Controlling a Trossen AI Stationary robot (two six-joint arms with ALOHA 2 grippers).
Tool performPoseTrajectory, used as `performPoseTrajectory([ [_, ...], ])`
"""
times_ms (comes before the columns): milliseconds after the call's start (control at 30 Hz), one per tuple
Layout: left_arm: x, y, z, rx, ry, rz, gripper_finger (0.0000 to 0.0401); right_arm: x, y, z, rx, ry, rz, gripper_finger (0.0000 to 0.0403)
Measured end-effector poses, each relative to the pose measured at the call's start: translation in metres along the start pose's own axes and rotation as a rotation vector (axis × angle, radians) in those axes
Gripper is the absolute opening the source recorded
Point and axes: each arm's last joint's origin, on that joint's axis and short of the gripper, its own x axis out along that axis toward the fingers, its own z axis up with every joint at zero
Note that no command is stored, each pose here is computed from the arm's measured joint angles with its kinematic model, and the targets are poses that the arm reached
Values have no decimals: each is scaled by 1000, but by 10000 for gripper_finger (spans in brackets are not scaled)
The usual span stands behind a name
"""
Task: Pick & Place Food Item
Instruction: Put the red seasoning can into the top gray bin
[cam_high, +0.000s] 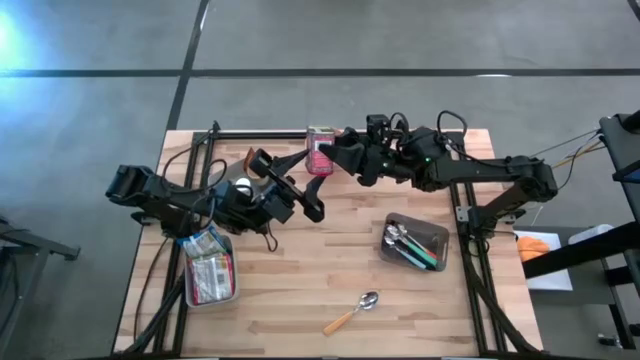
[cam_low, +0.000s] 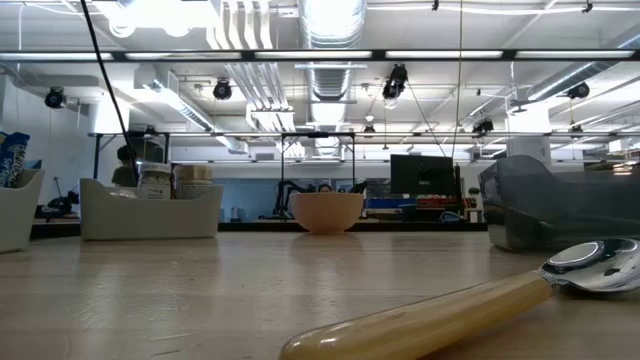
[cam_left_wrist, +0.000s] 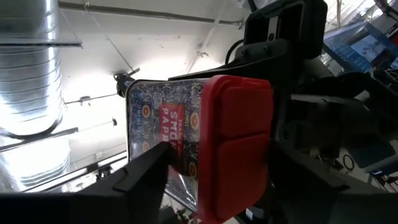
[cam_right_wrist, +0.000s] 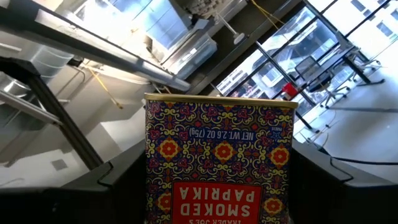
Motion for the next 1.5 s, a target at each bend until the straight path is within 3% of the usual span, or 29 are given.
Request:
performPoseTrajectory([
  [267,-1,-1,1,8,-2,-6,174,0,1,0,-8,14,14,275],
  [433,-3,-2,3,3,6,-9,162,0,0,0,10,40,37,275],
  [600,-11,-8,12,-44,65,-19,161,-3,-4,1,-13,152,54,275],
  [733,-21,-10,21,-152,191,-17,160,-9,-9,1,-130,250,-20,275],
  [833,-27,-5,24,-257,322,-26,161,-12,-9,1,-267,293,-7,275],
  [933,-32,2,22,-429,414,-66,161,-14,-9,1,-374,322,8,275],
  [1100,-38,22,13,-693,529,-111,161,-15,-11,-1,-443,330,-19,275],
  [1233,-39,39,12,-785,553,-111,161,-18,-16,-8,-498,417,-42,275],
  [1500,-49,62,5,-879,619,-240,162,-29,-28,-23,-650,634,-98,275],
])
